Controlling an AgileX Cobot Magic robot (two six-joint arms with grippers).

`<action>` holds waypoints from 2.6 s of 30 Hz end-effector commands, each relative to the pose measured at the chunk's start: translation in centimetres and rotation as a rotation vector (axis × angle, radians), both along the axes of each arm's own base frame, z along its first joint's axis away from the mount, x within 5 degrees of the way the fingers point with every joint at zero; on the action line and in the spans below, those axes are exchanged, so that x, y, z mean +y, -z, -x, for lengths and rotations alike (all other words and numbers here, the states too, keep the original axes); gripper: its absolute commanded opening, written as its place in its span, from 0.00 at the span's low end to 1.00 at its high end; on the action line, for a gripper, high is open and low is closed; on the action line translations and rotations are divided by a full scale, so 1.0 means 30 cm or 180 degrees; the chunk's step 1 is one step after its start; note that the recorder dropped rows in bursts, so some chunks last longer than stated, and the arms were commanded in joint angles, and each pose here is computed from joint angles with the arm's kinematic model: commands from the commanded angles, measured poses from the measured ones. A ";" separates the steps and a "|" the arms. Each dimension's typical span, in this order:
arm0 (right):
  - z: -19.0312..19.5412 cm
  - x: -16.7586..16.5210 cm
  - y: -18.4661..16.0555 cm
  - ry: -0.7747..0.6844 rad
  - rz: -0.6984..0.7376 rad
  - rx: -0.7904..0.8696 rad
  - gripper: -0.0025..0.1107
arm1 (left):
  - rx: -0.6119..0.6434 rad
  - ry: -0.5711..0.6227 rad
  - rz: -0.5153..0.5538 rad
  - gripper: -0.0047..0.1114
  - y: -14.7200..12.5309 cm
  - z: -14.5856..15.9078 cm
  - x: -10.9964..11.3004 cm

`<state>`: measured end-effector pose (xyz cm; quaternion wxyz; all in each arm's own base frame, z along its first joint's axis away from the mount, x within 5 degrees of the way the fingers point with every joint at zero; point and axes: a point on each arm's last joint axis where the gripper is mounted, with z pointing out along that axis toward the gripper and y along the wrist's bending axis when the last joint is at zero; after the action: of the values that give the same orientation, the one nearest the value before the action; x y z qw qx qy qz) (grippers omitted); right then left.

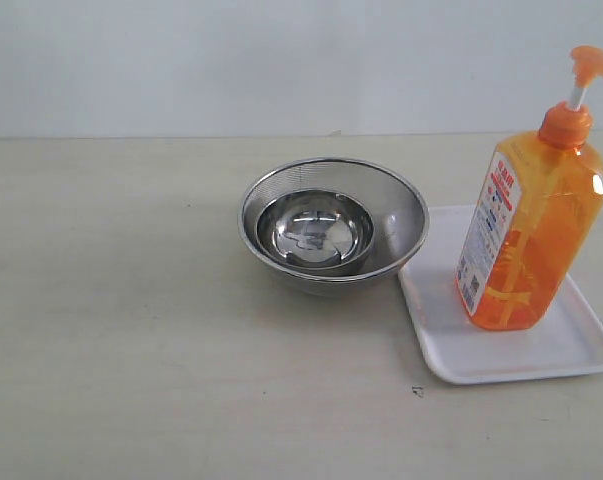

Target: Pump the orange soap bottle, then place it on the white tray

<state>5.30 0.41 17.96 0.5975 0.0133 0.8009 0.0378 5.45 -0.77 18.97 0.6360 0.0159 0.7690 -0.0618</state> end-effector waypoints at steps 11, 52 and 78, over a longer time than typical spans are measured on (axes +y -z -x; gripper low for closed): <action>0.000 -0.001 -0.005 0.0002 0.0022 -0.0064 0.02 | 0.0050 -0.0136 -0.0198 0.08 0.010 0.000 0.016; 0.001 0.000 -0.001 -0.0005 0.0027 -0.0020 0.02 | 0.0042 -0.0049 -0.0198 0.08 0.010 0.001 0.008; 0.001 0.000 -0.001 -0.0005 0.0027 -0.0020 0.02 | 0.0042 -0.0049 -0.0198 0.08 0.010 0.001 0.008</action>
<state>5.30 0.41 17.94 0.5967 0.0132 0.8015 0.0379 5.45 -0.51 18.79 0.6307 0.0347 0.7748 -0.0276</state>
